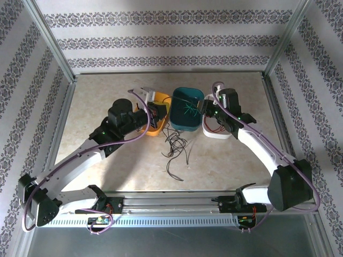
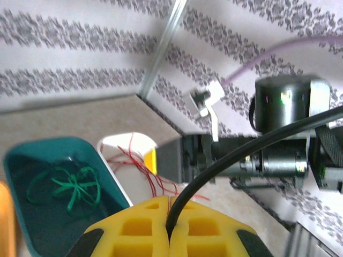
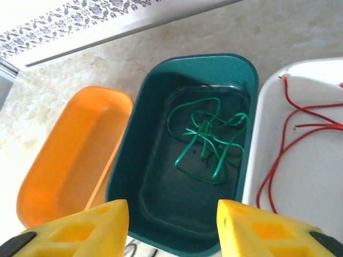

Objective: Untangle the cables

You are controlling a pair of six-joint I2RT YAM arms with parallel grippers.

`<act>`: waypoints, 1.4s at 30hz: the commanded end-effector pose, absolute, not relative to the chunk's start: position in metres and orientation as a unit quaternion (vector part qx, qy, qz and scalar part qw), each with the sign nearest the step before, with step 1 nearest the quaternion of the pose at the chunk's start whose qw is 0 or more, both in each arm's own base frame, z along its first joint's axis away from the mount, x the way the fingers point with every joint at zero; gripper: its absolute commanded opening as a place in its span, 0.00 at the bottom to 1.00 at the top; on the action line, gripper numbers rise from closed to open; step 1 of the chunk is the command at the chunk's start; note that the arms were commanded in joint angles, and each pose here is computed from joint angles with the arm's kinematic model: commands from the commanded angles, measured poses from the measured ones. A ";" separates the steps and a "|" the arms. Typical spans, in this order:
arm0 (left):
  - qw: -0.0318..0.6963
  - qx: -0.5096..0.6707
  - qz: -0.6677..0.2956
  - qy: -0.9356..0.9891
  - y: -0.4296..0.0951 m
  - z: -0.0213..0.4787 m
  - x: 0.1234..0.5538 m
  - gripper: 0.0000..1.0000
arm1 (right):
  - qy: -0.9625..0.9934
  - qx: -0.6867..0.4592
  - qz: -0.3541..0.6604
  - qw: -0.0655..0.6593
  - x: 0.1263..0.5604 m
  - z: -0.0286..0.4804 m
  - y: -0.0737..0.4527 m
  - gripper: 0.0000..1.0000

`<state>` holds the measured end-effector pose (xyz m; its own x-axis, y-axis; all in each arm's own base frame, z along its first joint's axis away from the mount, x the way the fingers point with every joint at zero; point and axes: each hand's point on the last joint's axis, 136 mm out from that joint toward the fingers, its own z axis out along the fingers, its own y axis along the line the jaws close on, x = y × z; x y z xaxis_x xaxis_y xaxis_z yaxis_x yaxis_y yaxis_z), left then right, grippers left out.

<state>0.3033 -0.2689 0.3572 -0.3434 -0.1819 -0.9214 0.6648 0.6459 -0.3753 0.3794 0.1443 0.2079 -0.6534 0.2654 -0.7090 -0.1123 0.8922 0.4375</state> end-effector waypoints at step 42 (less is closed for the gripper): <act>0.336 -0.072 -0.027 0.939 -0.131 0.116 0.470 0.00 | 0.876 0.017 0.208 0.434 0.342 0.224 0.126 0.47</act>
<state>0.4794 -0.1474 0.1380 -0.6873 -0.0830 -0.7216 -0.0293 0.9958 -0.0866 0.3480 0.1272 0.2173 -0.6295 0.2311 -0.7418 -0.1246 0.9124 0.3900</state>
